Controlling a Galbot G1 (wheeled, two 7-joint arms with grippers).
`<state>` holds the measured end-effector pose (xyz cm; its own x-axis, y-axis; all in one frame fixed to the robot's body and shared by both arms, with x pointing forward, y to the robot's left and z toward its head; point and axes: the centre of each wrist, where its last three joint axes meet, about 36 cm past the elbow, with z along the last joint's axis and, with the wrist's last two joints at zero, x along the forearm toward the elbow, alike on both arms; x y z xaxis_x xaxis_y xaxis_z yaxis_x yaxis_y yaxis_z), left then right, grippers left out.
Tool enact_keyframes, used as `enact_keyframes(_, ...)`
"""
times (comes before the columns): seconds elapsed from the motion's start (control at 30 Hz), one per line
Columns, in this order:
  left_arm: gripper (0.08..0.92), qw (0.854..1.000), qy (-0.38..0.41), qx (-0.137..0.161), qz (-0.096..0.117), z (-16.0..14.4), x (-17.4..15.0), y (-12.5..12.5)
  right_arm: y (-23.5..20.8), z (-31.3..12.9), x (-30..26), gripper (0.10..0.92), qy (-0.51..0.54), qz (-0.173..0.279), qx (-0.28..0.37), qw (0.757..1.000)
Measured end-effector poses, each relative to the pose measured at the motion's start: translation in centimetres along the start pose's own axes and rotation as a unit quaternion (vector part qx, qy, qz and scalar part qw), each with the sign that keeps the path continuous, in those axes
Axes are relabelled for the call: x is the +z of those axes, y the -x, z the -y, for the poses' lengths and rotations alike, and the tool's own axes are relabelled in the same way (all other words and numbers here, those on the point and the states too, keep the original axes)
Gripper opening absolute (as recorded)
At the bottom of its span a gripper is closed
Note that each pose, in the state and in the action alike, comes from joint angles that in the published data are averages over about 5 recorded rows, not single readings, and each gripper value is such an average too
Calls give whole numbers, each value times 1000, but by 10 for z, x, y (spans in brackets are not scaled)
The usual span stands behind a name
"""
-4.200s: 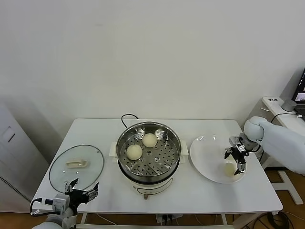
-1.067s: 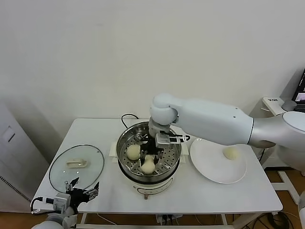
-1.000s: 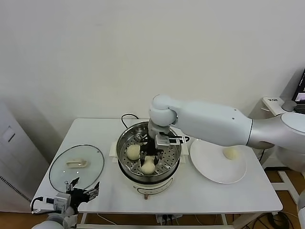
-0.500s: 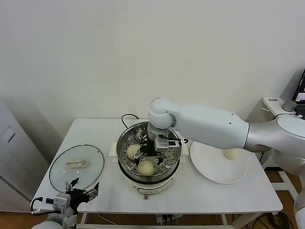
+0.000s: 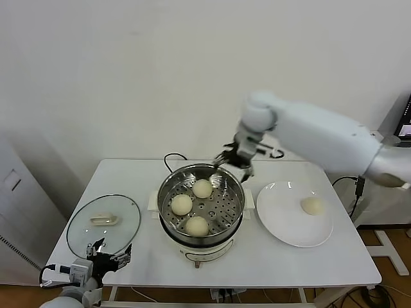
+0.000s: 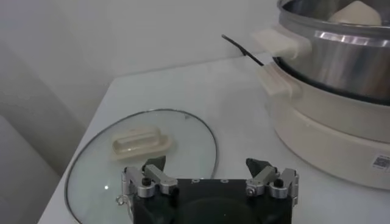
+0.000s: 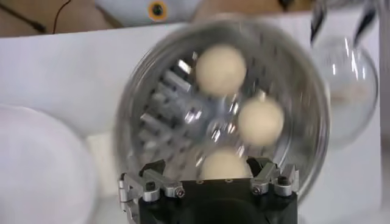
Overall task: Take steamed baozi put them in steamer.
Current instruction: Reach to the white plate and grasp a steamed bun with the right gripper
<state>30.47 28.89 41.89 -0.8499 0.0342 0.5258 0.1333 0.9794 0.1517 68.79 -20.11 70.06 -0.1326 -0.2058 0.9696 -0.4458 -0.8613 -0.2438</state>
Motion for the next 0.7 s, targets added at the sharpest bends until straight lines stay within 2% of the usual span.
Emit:
enact_keyframes(0.33, 823, 1000, -3, 0, 3, 2, -3, -3, -17, -111, 83, 823, 198, -22, -14, 980)
enact_keyframes(0.7, 823, 1000, -3, 1, 2, 3, -3, -4, 20, -192, 126, 823, 292, -36, -31, 955)
